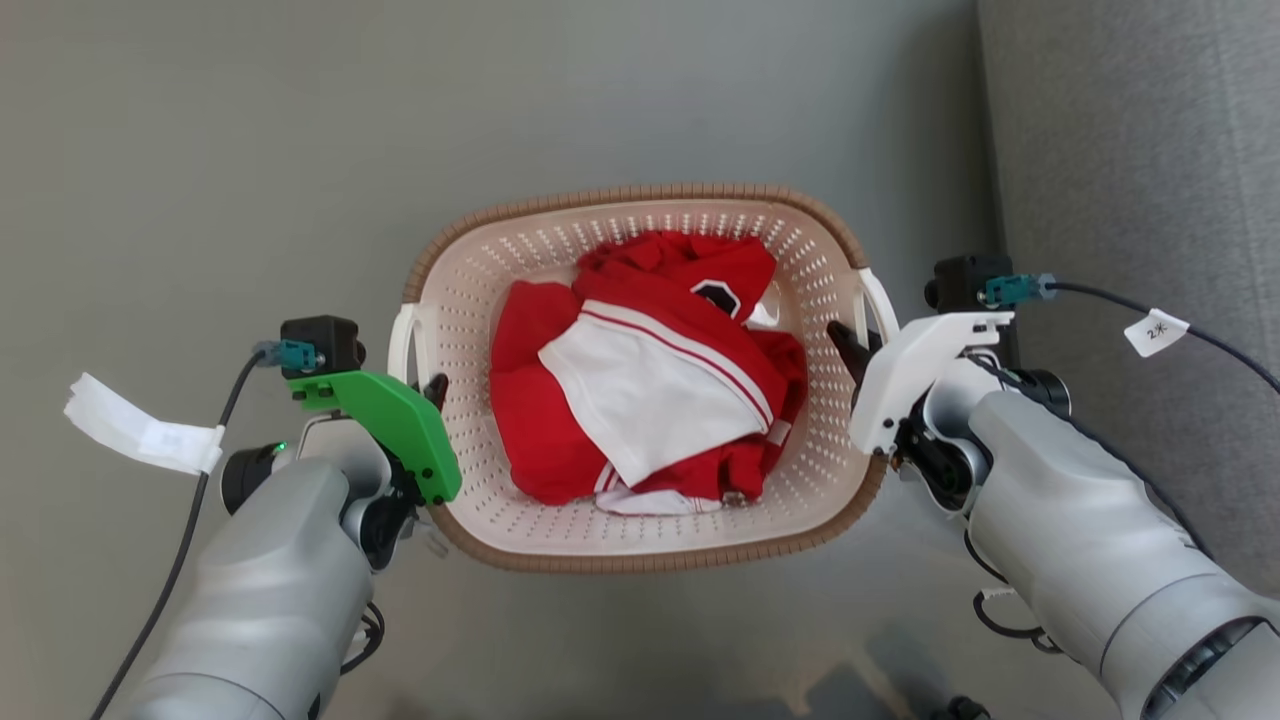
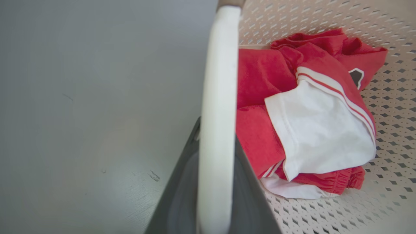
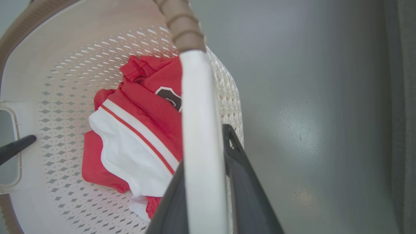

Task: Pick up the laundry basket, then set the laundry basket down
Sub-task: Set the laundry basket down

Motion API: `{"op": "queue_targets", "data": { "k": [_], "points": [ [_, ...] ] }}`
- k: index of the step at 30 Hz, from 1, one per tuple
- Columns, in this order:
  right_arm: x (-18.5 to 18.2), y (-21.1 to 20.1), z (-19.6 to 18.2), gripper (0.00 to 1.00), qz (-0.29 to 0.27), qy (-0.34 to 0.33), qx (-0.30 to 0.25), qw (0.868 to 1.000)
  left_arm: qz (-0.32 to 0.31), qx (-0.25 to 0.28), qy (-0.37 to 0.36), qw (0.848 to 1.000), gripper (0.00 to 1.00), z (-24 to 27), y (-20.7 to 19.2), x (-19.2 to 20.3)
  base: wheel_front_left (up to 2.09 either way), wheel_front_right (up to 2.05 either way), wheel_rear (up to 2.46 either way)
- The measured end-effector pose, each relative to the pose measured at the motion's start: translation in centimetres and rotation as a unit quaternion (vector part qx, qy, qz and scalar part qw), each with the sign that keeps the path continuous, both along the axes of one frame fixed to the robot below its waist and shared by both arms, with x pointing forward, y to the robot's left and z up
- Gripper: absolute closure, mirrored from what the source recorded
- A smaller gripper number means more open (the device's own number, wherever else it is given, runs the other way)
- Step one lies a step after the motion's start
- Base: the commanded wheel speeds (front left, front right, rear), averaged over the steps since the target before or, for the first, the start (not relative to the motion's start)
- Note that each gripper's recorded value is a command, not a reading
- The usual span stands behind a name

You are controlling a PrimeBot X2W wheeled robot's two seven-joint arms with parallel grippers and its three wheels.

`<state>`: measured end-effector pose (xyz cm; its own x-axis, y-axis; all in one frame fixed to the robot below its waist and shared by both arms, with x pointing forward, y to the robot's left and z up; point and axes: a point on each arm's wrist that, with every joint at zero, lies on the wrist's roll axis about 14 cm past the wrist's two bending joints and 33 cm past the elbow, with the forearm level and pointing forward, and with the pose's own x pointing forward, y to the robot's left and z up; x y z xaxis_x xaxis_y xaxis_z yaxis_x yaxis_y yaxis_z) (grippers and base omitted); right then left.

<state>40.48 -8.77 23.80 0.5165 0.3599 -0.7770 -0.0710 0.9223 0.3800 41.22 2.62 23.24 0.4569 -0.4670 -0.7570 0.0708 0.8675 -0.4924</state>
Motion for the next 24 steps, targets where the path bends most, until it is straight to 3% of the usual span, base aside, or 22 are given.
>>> {"op": "queue_targets", "data": {
  "k": [24],
  "points": [
    [0.8,0.6,-7.7,1.0,-0.006,0.023,0.007,1.0,0.004,0.006,0.01,1.0,1.0,-7.8,0.3,1.4,0.0,0.0,0.0]
  ]
}}
